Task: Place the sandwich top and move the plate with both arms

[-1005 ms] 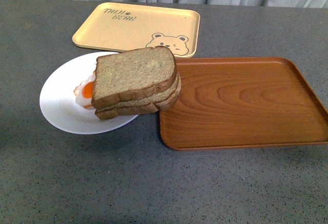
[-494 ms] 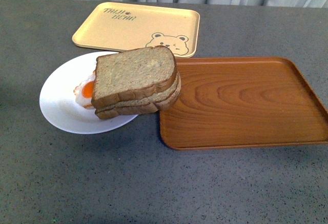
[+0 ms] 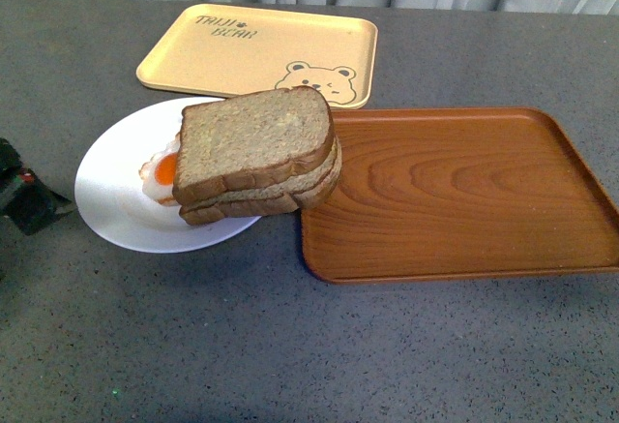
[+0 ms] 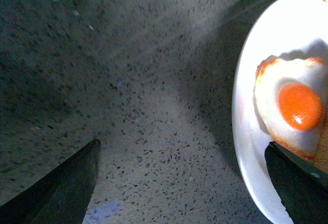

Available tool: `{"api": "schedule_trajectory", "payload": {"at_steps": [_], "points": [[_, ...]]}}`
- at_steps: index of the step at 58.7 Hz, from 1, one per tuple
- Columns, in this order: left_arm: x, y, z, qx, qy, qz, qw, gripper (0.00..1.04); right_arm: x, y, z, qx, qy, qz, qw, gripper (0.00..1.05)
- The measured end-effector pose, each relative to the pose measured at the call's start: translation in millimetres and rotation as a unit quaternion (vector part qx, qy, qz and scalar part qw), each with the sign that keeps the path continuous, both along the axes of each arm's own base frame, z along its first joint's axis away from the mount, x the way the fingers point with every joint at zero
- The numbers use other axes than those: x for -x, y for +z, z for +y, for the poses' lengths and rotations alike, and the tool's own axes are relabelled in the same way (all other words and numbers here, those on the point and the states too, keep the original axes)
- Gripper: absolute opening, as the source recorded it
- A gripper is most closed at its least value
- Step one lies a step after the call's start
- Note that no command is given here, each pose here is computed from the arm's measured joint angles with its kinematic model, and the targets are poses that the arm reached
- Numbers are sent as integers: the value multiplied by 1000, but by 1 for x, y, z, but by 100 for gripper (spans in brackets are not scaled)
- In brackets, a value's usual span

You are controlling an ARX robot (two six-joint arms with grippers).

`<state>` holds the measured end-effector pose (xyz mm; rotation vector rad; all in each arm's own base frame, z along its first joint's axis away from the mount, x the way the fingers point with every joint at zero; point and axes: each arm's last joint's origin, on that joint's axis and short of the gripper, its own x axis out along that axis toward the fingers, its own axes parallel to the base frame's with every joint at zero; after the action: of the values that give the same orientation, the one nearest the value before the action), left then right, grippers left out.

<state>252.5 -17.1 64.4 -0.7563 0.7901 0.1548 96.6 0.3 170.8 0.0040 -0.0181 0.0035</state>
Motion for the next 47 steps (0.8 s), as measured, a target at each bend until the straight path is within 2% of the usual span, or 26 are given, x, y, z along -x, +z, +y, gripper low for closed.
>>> {"api": "schedule_trajectory", "payload": {"at_steps": [20, 42, 47], "points": [[-28, -8, -27, 27, 0, -7, 1000, 96, 0, 0, 0, 0, 0, 0, 1000, 96], [-52, -10, -39, 72, 31, -10, 997, 96, 0, 0, 0, 0, 0, 0, 1000, 96], [-52, -13, -41, 82, 38, -13, 996, 85, 0, 0, 0, 0, 0, 0, 1000, 96]]}}
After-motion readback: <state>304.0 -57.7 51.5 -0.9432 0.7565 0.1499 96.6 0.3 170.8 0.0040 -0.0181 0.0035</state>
